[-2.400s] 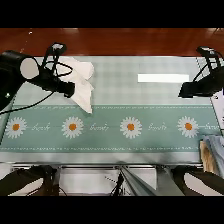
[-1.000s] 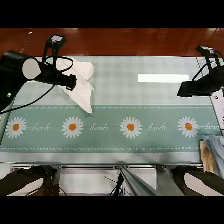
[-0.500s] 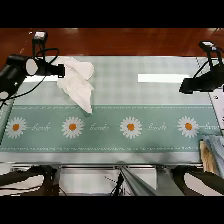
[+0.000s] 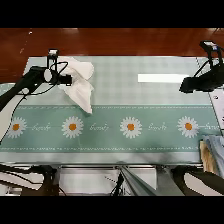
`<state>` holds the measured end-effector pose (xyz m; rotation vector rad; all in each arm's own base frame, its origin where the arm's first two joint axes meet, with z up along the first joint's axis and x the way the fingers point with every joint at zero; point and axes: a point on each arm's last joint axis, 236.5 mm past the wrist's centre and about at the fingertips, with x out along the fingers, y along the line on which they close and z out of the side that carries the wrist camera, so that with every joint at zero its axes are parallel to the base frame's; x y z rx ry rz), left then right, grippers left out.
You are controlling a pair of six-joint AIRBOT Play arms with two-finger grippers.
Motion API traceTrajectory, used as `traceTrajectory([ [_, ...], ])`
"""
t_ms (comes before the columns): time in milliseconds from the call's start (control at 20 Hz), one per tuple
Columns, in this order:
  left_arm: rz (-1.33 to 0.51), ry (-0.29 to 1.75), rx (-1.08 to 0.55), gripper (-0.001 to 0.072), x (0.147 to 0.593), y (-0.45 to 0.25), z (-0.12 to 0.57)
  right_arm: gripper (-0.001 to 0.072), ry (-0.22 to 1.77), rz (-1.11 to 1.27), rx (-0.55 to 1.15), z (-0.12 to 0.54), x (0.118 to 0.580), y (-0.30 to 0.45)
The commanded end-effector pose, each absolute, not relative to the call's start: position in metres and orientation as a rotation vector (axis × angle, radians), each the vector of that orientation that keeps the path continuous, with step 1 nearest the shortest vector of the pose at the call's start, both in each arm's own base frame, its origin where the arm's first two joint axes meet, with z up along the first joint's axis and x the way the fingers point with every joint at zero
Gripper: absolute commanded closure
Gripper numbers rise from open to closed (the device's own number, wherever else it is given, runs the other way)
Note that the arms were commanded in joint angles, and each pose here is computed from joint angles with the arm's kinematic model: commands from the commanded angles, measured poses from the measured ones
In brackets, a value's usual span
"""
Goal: Fold the shirts.
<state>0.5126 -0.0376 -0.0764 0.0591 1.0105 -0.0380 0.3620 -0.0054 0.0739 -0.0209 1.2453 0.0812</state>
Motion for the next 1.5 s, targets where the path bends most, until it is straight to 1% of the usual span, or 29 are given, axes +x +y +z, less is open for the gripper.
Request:
traceTrajectory([
  [0, -0.015, 1.034, 0.019, 0.0111, 0.512, -0.037, -0.091, 0.0124, 1.248, 0.072, -0.005, 0.074, 0.362, -0.005],
  [50, -0.005, 1.035, 0.002, 0.0264, 0.511, -0.037, -0.090, 0.0124, 1.248, 0.072, -0.005, 0.074, 0.362, -0.005],
  [100, 0.000, 1.046, -0.002, 0.0508, 0.510, -0.036, -0.087, 0.0125, 1.248, 0.072, -0.005, 0.074, 0.362, -0.005],
  [150, 0.005, 1.059, -0.001, 0.0678, 0.510, -0.036, -0.079, 0.0125, 1.249, 0.072, -0.005, 0.074, 0.361, -0.005],
  [250, 0.010, 1.035, -0.003, 0.0682, 0.520, -0.035, -0.042, 0.0128, 1.250, 0.072, -0.006, 0.073, 0.361, -0.005],
  [300, 0.009, 0.998, -0.004, 0.0682, 0.528, -0.036, -0.014, 0.0159, 1.254, 0.073, -0.005, 0.073, 0.360, -0.005],
  [350, -0.006, 0.942, 0.015, 0.0682, 0.536, -0.038, 0.025, 0.0239, 1.267, 0.075, -0.004, 0.074, 0.356, -0.004],
  [400, -0.026, 0.871, 0.039, 0.0683, 0.541, -0.042, 0.067, 0.0270, 1.278, 0.077, -0.004, 0.075, 0.351, -0.004],
  [500, -0.063, 0.665, 0.052, 0.0683, 0.540, -0.056, 0.176, 0.0270, 1.270, 0.076, -0.009, 0.085, 0.342, -0.004],
  [550, -0.084, 0.557, 0.047, 0.0683, 0.530, -0.066, 0.230, 0.0270, 1.253, 0.075, -0.012, 0.093, 0.338, -0.004],
  [650, -0.140, 0.338, 0.033, 0.0683, 0.488, -0.086, 0.340, 0.0270, 1.204, 0.072, -0.017, 0.113, 0.328, -0.003],
  [750, -0.217, 0.128, 0.011, 0.0682, 0.425, -0.106, 0.433, 0.0270, 1.128, 0.063, -0.028, 0.139, 0.318, -0.004],
  [800, -0.262, 0.026, -0.004, 0.0682, 0.388, -0.114, 0.473, 0.0269, 1.092, 0.054, -0.037, 0.150, 0.313, -0.006],
  [900, -0.349, -0.132, -0.038, 0.0682, 0.320, -0.123, 0.529, 0.0269, 1.023, 0.034, -0.055, 0.172, 0.301, -0.010],
  [1000, -0.427, -0.217, -0.068, 0.0683, 0.265, -0.125, 0.557, 0.0269, 0.965, 0.009, -0.073, 0.190, 0.289, -0.015],
  [1050, -0.463, -0.248, -0.082, 0.0683, 0.245, -0.125, 0.567, 0.0269, 0.940, -0.010, -0.086, 0.197, 0.284, -0.019],
  [1150, -0.527, -0.280, -0.102, 0.0683, 0.218, -0.129, 0.576, 0.0269, 0.905, -0.047, -0.110, 0.208, 0.276, -0.028],
  [1250, -0.570, -0.248, -0.104, 0.0683, 0.214, -0.139, 0.569, 0.0269, 0.885, -0.078, -0.129, 0.215, 0.270, -0.036],
  [1450, -0.661, -0.045, -0.119, 0.0682, 0.240, -0.187, 0.522, 0.0269, 0.896, -0.105, -0.145, 0.215, 0.265, -0.043],
])
